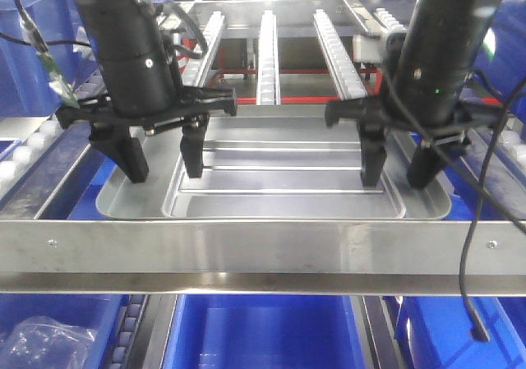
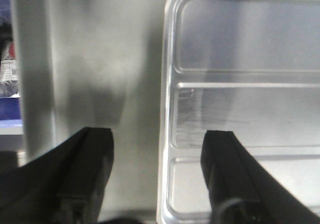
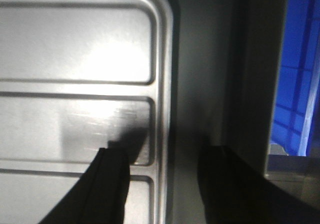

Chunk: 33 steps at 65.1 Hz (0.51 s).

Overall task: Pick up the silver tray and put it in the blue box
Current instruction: 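Close both grippers on the tray's side rims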

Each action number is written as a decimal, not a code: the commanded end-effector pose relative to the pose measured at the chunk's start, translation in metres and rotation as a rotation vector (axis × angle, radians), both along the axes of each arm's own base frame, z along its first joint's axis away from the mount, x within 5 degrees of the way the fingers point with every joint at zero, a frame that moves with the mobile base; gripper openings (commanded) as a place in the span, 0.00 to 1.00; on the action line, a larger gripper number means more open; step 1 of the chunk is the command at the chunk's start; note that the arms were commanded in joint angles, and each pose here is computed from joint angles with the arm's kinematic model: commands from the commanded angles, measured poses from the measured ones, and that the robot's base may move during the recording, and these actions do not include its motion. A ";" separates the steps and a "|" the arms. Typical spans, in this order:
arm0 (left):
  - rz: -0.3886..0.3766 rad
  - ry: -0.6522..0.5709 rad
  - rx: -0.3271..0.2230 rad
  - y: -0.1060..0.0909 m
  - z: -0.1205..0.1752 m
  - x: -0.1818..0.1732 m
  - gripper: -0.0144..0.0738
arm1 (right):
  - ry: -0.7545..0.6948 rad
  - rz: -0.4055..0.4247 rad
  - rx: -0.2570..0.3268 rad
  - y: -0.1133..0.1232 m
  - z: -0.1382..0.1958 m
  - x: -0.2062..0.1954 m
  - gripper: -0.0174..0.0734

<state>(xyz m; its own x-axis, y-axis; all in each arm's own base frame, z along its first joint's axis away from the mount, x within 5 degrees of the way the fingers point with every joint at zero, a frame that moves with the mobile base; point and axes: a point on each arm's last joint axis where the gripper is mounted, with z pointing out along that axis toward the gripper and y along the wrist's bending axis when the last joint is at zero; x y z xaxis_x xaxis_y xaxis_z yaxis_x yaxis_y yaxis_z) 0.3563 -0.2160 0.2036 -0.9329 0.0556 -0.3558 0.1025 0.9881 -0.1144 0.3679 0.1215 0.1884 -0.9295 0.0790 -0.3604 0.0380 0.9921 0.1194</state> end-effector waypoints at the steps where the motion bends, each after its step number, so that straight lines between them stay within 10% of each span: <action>1: -0.011 -0.079 -0.051 -0.005 0.024 0.001 0.48 | -0.117 0.009 0.035 0.001 0.029 0.005 0.67; 33: -0.010 -0.054 -0.038 -0.006 0.014 0.003 0.40 | -0.114 0.009 0.034 0.001 0.028 0.005 0.67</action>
<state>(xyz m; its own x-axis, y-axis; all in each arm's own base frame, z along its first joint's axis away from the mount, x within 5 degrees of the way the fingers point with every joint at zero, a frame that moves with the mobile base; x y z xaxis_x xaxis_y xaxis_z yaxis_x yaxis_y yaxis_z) 0.3589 -0.2176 0.1926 -0.9393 0.0630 -0.3373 0.1030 0.9894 -0.1020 0.3689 0.1220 0.1879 -0.9263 0.0803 -0.3681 0.0369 0.9917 0.1235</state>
